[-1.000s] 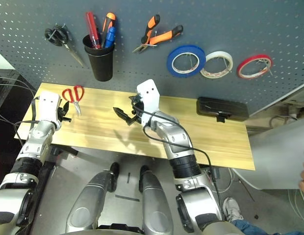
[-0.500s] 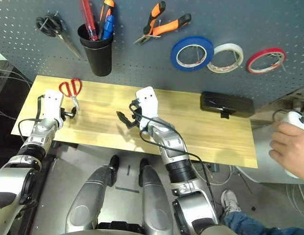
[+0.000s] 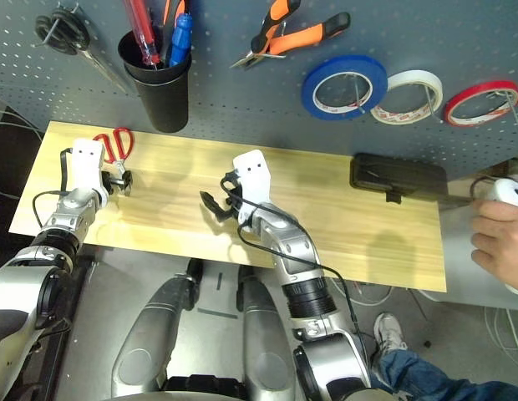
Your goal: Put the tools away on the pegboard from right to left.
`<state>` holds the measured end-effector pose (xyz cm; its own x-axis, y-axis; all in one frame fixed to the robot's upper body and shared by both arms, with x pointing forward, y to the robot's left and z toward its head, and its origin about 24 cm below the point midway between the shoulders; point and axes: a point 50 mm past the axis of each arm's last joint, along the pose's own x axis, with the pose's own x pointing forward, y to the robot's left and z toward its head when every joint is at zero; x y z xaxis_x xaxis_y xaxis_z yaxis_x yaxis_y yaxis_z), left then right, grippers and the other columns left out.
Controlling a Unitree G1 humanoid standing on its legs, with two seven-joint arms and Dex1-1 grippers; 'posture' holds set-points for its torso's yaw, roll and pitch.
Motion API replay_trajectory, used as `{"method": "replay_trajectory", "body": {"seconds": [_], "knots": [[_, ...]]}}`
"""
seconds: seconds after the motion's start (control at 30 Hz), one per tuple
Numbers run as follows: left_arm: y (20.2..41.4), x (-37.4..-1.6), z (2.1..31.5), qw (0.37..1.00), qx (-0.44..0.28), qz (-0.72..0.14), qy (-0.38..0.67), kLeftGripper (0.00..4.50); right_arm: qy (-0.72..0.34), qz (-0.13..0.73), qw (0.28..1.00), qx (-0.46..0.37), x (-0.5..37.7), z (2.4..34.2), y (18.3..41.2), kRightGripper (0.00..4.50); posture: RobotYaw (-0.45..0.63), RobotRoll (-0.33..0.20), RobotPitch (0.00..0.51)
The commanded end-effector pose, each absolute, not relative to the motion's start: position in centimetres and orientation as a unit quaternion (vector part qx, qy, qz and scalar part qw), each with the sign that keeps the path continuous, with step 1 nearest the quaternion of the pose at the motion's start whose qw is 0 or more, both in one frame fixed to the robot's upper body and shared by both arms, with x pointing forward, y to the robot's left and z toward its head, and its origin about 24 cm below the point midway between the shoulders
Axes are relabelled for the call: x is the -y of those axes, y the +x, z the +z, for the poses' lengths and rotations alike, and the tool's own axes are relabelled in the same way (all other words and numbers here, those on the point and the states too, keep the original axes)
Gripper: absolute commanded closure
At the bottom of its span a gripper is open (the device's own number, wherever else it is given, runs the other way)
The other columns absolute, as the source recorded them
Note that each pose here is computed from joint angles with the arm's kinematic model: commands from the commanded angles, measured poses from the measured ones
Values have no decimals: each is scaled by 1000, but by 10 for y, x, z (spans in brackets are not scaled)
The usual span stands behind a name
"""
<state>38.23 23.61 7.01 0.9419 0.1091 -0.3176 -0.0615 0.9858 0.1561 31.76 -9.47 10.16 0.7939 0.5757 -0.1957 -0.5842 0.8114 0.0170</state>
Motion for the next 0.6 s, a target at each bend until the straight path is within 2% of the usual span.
{"method": "replay_trajectory", "body": {"seconds": [0.03,0.3,0.37,0.6], "knots": [[360,-243,28,958,-276,80,22,968,-17,308,945,-111,94,96,312,0,-62,0,501],[347,-234,9,921,-376,71,-77,3745,-18,308,945,-108,94,99,315,0,-53,0,495],[343,-233,5,914,-395,57,-79,4195,-19,308,945,-106,94,100,317,0,-47,0,494],[338,-234,-1,912,-399,41,-89,4195,-19,311,945,-101,91,102,321,0,-39,0,486]]}}
